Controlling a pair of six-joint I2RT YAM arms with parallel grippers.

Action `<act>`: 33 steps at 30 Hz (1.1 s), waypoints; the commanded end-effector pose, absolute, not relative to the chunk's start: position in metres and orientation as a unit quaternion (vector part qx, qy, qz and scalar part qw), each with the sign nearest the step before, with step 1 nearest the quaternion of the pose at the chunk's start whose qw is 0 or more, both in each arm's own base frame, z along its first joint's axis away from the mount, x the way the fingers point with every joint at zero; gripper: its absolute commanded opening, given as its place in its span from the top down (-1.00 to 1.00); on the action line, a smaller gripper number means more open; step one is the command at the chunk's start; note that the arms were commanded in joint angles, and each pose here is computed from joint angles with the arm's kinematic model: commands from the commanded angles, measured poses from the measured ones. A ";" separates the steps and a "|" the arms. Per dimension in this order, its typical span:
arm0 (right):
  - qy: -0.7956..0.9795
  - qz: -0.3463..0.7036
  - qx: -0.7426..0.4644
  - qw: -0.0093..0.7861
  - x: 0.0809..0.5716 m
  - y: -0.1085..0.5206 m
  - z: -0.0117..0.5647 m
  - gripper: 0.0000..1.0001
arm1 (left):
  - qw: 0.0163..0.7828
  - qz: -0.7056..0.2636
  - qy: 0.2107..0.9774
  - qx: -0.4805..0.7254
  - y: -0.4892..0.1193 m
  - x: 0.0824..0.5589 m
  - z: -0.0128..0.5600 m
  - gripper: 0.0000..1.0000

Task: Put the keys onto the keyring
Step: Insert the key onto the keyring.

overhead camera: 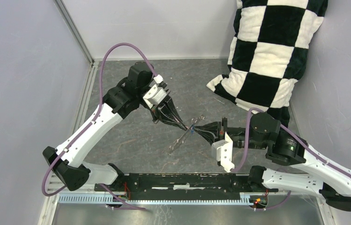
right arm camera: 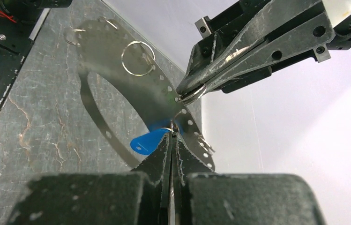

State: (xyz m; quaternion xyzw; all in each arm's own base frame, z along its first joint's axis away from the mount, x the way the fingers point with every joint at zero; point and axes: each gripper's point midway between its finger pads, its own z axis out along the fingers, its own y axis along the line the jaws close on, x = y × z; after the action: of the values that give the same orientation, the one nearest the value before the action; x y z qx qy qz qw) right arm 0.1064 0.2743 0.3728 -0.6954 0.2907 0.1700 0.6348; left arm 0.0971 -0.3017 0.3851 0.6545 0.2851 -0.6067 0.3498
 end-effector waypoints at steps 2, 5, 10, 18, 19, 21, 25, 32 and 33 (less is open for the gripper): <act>0.262 0.145 -0.671 0.678 0.110 0.270 0.395 0.99 | 0.305 -0.648 0.237 0.657 -0.298 0.071 0.410 0.96; 0.254 0.147 -0.658 0.693 0.108 0.267 0.402 0.99 | 0.299 -0.650 0.235 0.658 -0.300 0.069 0.413 0.96; 0.245 0.159 -0.647 0.704 0.102 0.263 0.406 0.99 | 0.297 -0.651 0.232 0.659 -0.302 0.068 0.414 0.95; 0.238 0.168 -0.657 0.696 0.097 0.264 0.399 0.99 | 0.300 -0.650 0.228 0.660 -0.300 0.066 0.417 0.95; 0.237 0.170 -0.657 0.695 0.096 0.265 0.399 0.99 | 0.301 -0.649 0.227 0.661 -0.300 0.065 0.417 0.95; 0.235 0.174 -0.657 0.694 0.094 0.266 0.399 0.99 | 0.300 -0.649 0.228 0.660 -0.300 0.066 0.417 0.96; 0.231 0.183 -0.660 0.691 0.091 0.268 0.397 0.99 | 0.301 -0.649 0.227 0.661 -0.301 0.067 0.418 0.96; 0.226 0.187 -0.665 0.687 0.088 0.269 0.394 0.99 | 0.303 -0.648 0.225 0.661 -0.301 0.067 0.419 0.96; 0.226 0.188 -0.665 0.687 0.087 0.270 0.395 0.99 | 0.302 -0.648 0.227 0.661 -0.302 0.067 0.419 0.96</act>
State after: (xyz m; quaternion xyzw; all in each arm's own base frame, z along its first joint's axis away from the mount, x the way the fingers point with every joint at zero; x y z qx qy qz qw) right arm 0.0915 0.2655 0.3909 -0.6685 0.2401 0.1801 0.6804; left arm 0.0847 -0.3134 0.3976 0.6589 0.2729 -0.6227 0.3218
